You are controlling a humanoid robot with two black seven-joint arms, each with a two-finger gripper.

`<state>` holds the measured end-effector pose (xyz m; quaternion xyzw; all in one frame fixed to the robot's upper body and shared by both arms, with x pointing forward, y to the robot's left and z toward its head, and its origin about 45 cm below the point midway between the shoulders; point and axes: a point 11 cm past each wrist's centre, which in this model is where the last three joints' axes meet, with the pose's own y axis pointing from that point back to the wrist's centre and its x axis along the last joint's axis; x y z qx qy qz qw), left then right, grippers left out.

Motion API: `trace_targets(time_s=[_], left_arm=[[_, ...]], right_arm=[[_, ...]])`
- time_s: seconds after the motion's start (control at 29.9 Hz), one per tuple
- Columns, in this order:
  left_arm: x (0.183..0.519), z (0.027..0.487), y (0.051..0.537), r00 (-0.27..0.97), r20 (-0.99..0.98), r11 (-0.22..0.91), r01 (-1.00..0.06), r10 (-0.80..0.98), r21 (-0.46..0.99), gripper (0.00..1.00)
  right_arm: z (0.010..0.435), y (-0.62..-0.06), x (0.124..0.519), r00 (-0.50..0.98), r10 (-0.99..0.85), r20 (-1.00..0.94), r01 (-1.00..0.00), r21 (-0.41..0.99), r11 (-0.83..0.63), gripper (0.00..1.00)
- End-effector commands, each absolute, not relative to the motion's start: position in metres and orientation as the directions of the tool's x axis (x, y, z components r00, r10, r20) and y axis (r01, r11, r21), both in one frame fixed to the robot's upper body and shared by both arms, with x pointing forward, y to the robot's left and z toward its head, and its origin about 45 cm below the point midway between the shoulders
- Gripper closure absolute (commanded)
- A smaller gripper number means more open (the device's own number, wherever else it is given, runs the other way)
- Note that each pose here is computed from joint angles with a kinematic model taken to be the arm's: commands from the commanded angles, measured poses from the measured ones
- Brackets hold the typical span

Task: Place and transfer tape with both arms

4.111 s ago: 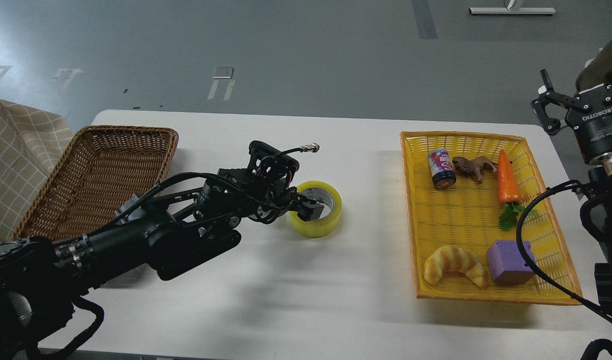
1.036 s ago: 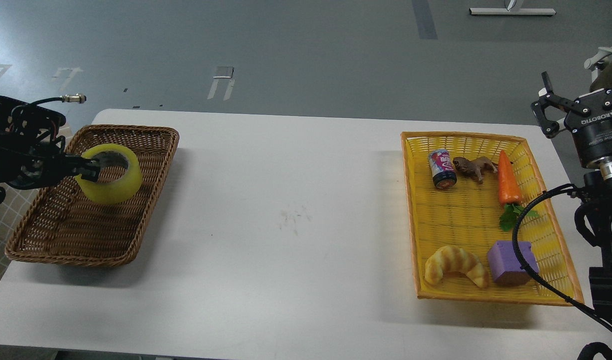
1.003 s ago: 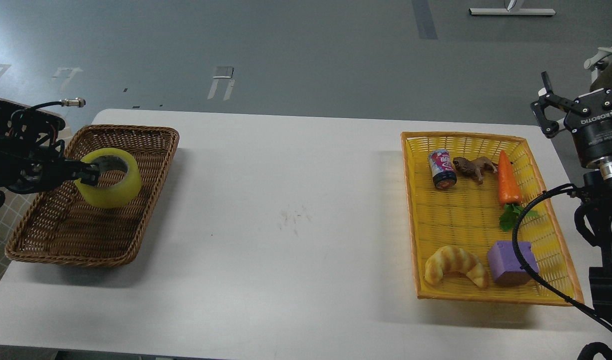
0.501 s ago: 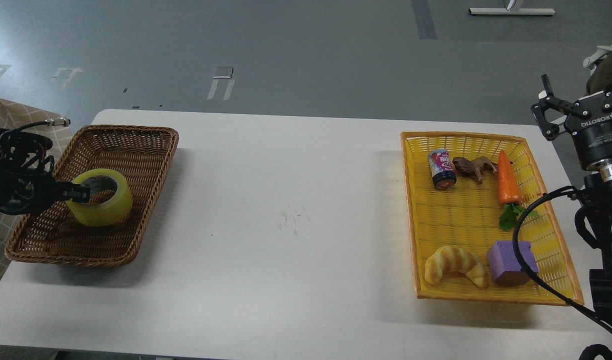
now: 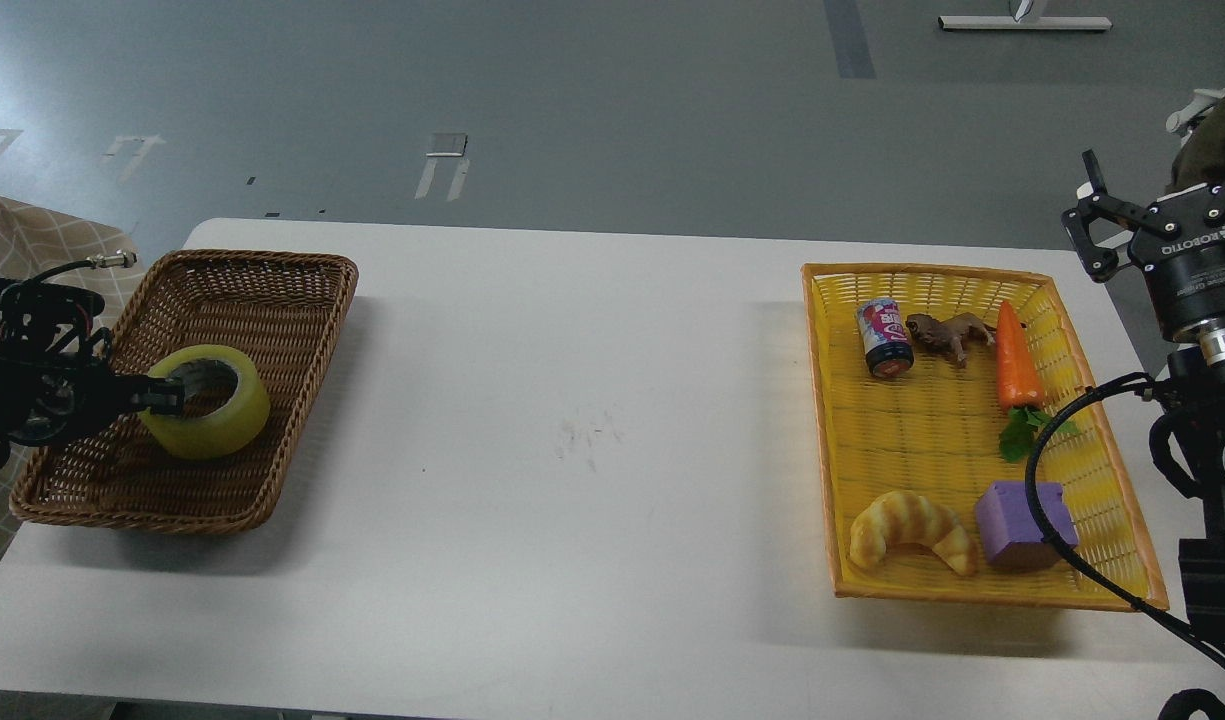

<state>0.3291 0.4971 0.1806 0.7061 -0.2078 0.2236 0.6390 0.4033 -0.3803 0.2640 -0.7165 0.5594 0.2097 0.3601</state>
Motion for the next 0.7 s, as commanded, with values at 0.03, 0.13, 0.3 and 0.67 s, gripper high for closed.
trace_targets(time_s=[0.03,0.13,0.3,0.67], left_arm=[[0.329,0.18,0.497,0.813,0.582,-0.093,-0.579,0.003,0.81,1.0],[0.331,0.182,0.496,0.808,0.589,-0.093,-0.586,0.005,0.805,0.44],[0.332,0.189,0.499,0.781,0.619,-0.075,-0.614,0.081,0.786,0.15],[0.362,0.256,0.487,0.659,0.718,0.025,-0.741,0.224,0.671,0.1]], right_arm=[[0.265,-0.381,0.403,0.287,-0.65,-0.703,-0.952,-0.283,-0.114,0.0],[0.265,-0.381,0.403,0.286,-0.652,-0.702,-0.952,-0.283,-0.114,0.0],[0.265,-0.381,0.403,0.287,-0.65,-0.703,-0.952,-0.283,-0.114,0.0],[0.265,-0.381,0.404,0.287,-0.653,-0.701,-0.953,-0.282,-0.115,0.0]])
